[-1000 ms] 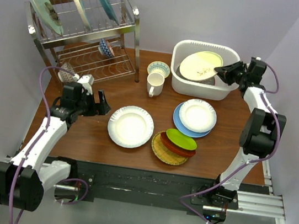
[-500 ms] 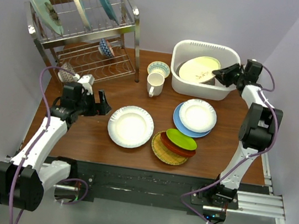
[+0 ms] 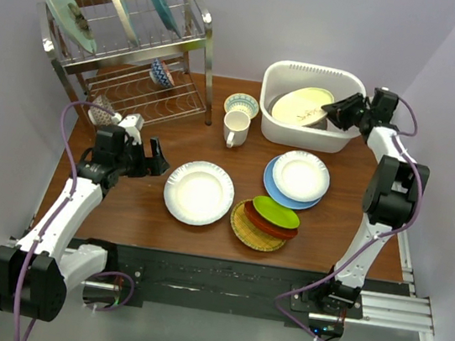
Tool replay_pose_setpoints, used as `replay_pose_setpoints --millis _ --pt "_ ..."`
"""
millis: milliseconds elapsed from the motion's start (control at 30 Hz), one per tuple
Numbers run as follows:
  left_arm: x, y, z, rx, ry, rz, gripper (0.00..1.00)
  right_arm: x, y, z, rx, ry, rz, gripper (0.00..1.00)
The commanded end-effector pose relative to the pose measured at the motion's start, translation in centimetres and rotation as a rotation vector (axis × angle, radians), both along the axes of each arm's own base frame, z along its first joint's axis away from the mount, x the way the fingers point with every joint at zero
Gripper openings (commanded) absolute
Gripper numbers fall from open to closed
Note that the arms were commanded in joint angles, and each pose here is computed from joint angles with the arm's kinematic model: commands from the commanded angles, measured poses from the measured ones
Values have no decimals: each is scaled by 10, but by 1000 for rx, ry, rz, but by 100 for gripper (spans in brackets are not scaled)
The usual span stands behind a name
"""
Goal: Place the plates into the plastic bin on the countertop
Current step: Place the plate in the plastic bin.
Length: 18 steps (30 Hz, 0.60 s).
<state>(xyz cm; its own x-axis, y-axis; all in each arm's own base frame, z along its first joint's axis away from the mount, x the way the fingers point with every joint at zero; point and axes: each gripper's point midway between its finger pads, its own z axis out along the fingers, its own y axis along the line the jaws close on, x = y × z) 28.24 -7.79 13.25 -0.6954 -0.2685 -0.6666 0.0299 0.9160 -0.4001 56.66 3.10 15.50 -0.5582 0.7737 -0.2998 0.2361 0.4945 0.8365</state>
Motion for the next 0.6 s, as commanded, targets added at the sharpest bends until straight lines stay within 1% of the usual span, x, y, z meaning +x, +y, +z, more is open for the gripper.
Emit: replay_pose_setpoints --millis 0,33,133,233,500,567 --pt "7 -1 7 -13 -41 -10 100 11 4 51 -28 -133 35 41" --pt "7 -1 7 -13 -42 -10 100 9 3 50 -42 -121 37 48" --pt "7 -1 7 -15 -41 -10 100 6 -2 44 -87 -94 27 56" --pt "7 -1 7 -14 -41 -9 100 3 -6 40 -126 -74 23 58" --pt "7 -1 8 -15 -43 -12 100 -4 -25 27 -286 4 15 60" --pt "7 -2 7 -17 -41 -12 100 -8 -28 25 -304 9 6 60"
